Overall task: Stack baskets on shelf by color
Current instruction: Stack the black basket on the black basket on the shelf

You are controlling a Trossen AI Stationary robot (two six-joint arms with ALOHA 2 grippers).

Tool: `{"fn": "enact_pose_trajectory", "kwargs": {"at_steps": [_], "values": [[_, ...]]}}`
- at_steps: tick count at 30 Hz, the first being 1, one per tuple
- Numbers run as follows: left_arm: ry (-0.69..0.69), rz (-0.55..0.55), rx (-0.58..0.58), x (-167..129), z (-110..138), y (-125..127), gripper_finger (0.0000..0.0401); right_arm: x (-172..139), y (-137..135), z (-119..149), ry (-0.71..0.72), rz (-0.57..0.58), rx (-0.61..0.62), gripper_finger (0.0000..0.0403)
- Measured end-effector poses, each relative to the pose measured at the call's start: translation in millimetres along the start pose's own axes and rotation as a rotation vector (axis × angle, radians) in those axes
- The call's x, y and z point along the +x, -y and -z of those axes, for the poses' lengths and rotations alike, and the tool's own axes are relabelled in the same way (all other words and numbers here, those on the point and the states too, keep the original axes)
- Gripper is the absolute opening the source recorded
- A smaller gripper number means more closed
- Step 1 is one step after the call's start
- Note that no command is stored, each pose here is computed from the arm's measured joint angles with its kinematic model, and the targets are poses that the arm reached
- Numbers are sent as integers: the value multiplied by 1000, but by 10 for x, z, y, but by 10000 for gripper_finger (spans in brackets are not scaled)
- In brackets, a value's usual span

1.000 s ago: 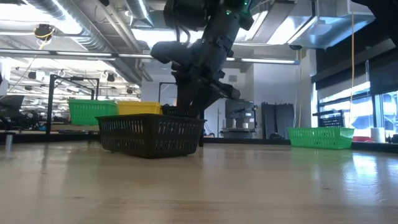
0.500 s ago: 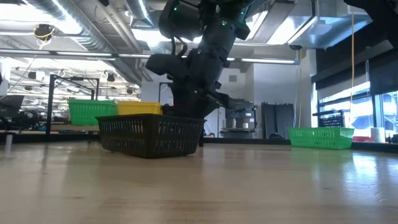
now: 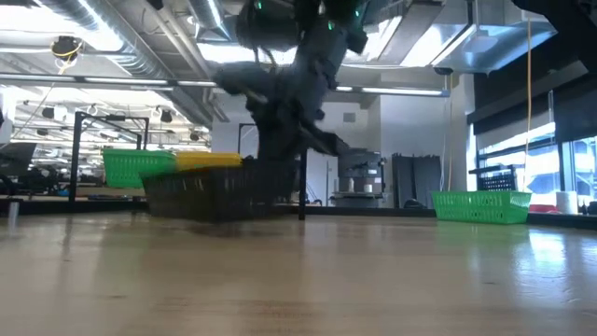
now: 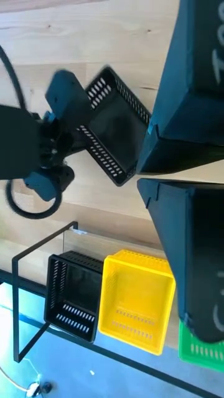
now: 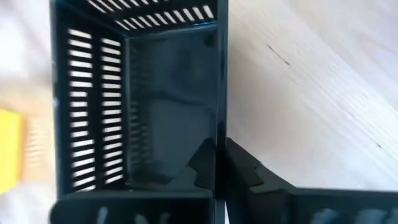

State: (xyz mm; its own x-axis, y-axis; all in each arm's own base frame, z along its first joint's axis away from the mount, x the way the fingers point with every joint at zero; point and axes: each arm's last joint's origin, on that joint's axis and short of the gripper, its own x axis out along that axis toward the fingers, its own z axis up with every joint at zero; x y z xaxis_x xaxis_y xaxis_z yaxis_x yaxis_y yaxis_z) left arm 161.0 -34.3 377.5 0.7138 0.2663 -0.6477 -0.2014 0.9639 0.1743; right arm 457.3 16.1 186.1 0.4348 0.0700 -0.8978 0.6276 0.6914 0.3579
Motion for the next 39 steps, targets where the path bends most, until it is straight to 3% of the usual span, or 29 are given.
{"fn": "enact_pose_trajectory", "kwargs": {"at_steps": [9, 19, 23, 33, 39], "values": [[-14, -3, 33, -8, 20, -9, 14, -663, -394, -127, 63, 37, -42, 2], [20, 14, 52, -111, 51, -46, 14, -1383, -527, -334, 358, 151, 61, 1], [34, 29, 57, -154, 65, -43, 14, -1573, -414, -552, 484, 149, 147, 1], [57, 58, 98, -220, 88, -27, 14, -1692, 189, -1048, 492, 183, 325, 2], [71, -1, 127, -214, 76, -42, 14, -1748, 470, -1239, 508, 215, 366, 2]]}}
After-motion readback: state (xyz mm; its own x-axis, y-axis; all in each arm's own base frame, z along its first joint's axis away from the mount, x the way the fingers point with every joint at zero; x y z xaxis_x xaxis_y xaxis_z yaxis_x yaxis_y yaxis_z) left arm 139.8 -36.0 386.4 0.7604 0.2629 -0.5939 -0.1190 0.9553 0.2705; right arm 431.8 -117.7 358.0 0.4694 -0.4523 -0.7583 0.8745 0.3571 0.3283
